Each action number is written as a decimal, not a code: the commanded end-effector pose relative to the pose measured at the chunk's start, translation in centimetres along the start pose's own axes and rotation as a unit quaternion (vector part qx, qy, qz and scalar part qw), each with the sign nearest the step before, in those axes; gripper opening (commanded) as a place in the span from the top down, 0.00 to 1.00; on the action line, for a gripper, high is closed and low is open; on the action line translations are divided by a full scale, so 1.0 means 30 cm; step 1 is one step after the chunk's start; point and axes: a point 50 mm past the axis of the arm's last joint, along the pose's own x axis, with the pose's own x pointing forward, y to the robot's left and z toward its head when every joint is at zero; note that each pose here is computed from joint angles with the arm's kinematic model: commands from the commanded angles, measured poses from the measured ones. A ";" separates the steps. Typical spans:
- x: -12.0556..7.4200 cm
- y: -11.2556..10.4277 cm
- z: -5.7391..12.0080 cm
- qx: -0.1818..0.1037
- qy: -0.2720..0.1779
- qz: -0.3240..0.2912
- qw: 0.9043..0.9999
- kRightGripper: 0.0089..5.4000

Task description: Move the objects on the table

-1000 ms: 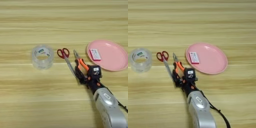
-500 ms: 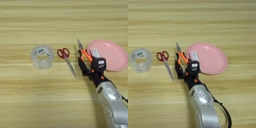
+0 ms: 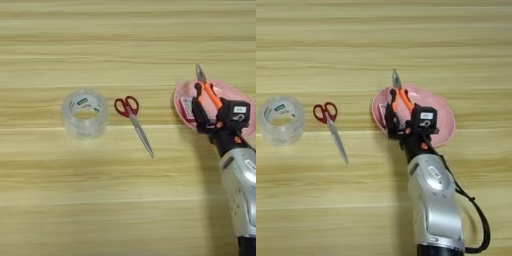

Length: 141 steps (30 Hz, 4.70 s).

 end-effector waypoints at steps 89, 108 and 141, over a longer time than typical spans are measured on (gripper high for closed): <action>0.165 -0.374 0.036 0.033 0.052 -0.113 0.992 0.01; 0.157 -0.287 -0.024 0.138 0.135 -0.002 0.981 0.03; 0.150 -0.274 -0.046 0.160 0.163 -0.001 0.974 0.67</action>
